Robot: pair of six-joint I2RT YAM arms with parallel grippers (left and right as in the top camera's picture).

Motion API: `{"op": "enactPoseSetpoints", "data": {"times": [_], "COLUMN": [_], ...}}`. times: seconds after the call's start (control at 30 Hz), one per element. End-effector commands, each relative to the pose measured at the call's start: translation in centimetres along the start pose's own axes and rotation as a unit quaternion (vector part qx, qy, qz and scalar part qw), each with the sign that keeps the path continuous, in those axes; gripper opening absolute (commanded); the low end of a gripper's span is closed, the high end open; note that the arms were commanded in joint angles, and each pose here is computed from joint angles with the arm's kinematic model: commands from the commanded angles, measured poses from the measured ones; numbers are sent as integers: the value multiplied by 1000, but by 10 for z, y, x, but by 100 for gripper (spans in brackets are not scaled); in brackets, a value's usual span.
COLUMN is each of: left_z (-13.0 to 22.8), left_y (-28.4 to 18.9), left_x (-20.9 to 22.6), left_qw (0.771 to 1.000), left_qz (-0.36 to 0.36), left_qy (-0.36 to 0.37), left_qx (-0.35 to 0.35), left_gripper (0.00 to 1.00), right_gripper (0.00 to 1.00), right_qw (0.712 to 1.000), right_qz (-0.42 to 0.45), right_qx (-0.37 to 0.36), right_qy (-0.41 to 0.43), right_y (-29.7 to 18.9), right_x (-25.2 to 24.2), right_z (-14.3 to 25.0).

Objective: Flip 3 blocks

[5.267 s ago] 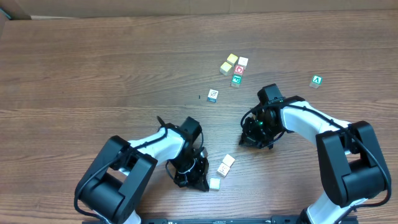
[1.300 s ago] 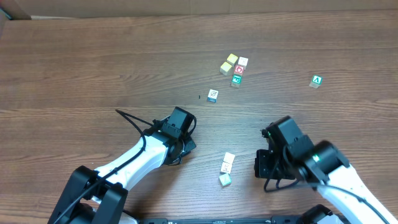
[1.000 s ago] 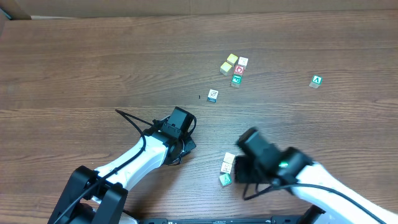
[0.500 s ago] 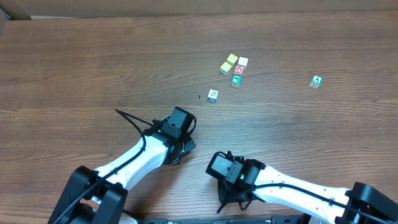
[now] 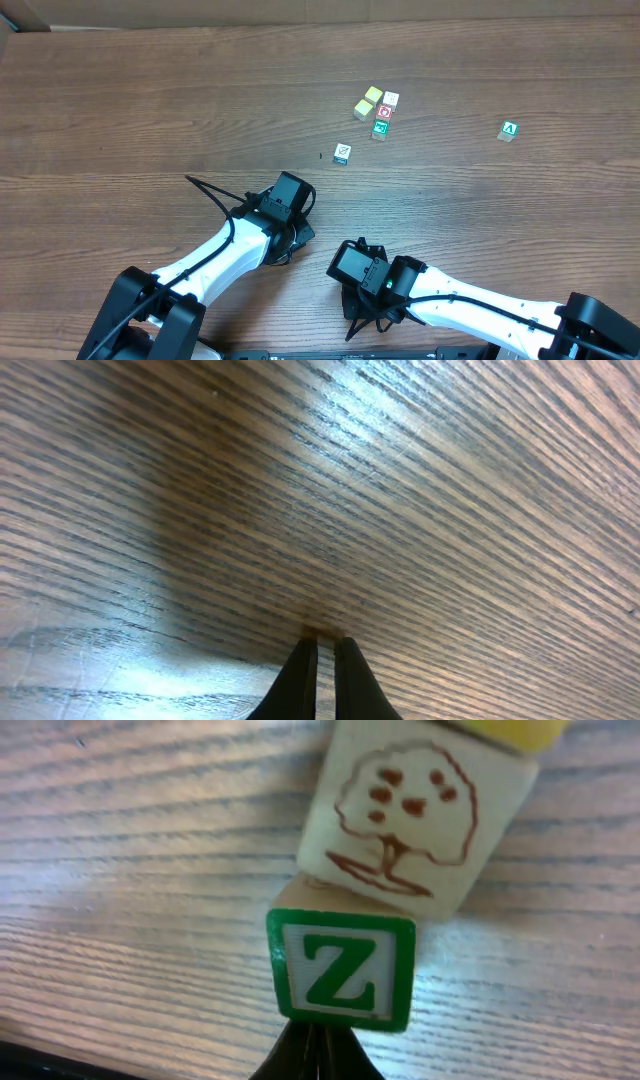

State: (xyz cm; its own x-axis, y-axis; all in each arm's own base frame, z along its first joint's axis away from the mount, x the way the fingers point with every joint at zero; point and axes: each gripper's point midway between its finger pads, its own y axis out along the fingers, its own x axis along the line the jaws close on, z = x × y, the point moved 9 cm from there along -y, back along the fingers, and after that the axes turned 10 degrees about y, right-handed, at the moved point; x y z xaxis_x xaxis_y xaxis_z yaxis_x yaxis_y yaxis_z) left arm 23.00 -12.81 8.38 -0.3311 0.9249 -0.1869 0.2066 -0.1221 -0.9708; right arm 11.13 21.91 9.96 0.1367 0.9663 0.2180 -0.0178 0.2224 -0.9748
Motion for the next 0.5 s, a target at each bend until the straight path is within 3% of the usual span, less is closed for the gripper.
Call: {"op": "enactPoseSetpoints", "data": {"times": [0.0,0.47], "left_z": [3,3], "left_y": [7,7], "left_x": [14,14], "left_qw": [999,999], "left_qz": [-43,-45], "left_qy": [8,8], "left_qx": [-3,-3], "left_gripper": [4,4], "right_gripper": [4,4], "right_qw": [1000,996], "right_qz": [-11,-31], "right_qx": [-24,-85], "right_qy": [5,21], "right_y": [-2,-4], "right_x": [5,13], "right_z": [-6,-18]}}
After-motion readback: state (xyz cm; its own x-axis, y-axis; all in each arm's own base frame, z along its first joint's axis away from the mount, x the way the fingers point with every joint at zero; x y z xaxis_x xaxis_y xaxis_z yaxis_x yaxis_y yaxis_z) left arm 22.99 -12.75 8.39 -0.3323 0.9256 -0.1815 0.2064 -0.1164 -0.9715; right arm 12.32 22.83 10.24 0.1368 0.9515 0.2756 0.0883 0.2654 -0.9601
